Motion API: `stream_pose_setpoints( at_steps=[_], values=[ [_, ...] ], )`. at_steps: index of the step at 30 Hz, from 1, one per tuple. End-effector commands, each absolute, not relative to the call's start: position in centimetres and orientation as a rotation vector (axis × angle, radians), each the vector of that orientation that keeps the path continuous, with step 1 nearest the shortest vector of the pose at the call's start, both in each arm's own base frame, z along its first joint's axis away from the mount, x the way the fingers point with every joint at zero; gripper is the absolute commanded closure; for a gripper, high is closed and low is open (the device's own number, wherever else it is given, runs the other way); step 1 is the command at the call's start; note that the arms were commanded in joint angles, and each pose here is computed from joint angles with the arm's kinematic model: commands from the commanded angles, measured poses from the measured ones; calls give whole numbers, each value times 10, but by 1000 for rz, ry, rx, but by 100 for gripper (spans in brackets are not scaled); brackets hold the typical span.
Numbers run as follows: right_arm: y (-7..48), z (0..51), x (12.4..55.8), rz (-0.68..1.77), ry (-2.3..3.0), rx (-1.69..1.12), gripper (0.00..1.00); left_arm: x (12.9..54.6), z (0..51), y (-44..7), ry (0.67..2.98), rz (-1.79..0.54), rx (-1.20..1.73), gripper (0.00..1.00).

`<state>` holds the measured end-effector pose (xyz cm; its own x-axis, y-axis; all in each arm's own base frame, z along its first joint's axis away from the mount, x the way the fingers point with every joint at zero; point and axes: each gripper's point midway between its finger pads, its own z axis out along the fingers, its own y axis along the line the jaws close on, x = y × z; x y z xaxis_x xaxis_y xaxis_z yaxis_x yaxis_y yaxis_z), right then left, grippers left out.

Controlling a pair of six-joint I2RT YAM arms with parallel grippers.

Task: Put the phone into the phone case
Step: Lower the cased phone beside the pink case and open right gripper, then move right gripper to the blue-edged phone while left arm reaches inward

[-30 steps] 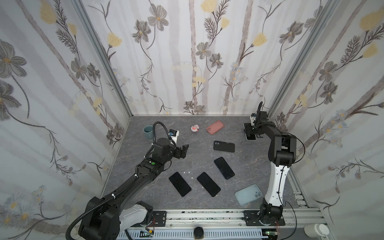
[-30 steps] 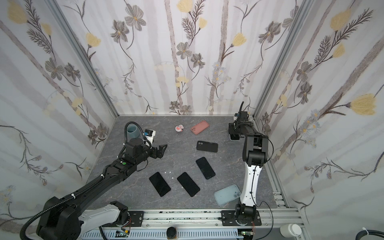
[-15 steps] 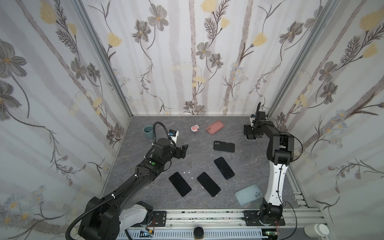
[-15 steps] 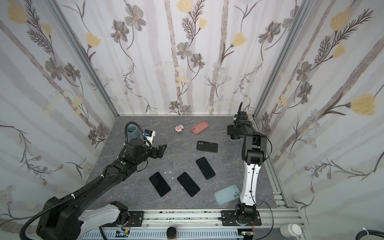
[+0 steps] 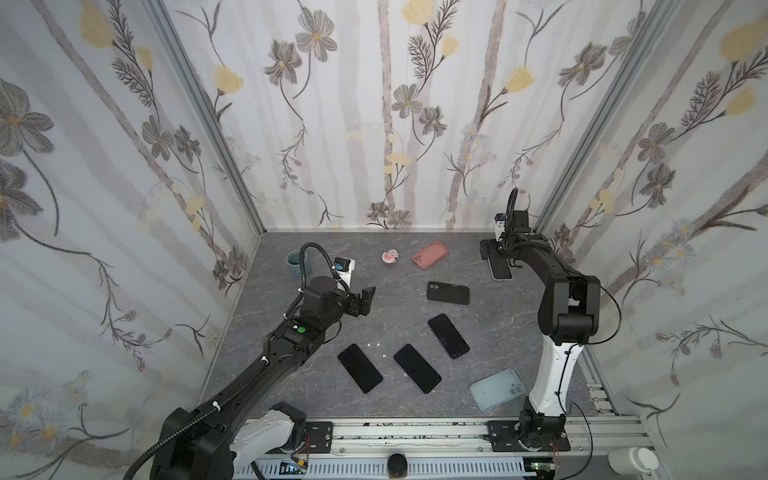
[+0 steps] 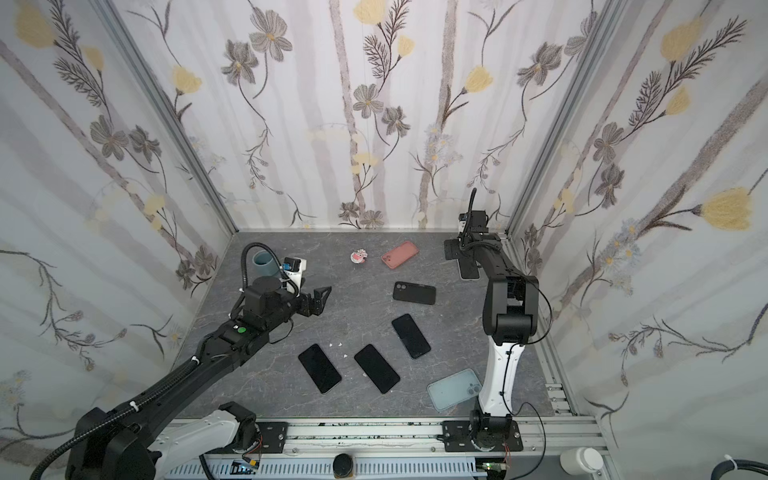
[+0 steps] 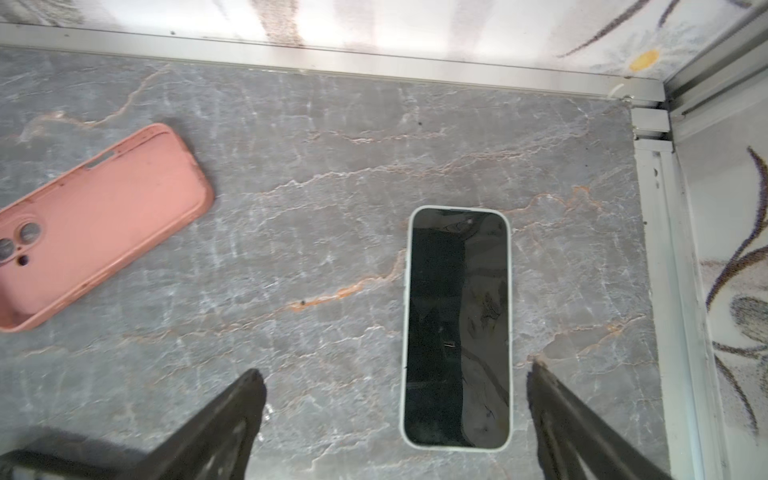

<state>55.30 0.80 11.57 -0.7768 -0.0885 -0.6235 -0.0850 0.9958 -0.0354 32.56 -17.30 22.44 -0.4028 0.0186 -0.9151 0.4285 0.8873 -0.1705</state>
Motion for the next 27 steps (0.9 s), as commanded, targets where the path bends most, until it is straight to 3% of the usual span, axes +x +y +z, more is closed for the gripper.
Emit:
stream_pose_setpoints(
  at_steps=[1,9,15,27],
  values=[
    [21,115,541,1,2458,-136,7,317,225,-172,1947,-456,357,9],
    [67,131,485,77,2384,-196,8,298,221,-176,1955,-467,424,10],
    [98,144,435,185,2420,-232,8,306,227,-196,1963,-472,457,11],
    [101,149,345,343,2438,136,18,360,206,-264,2013,-685,447,14]
  ],
)
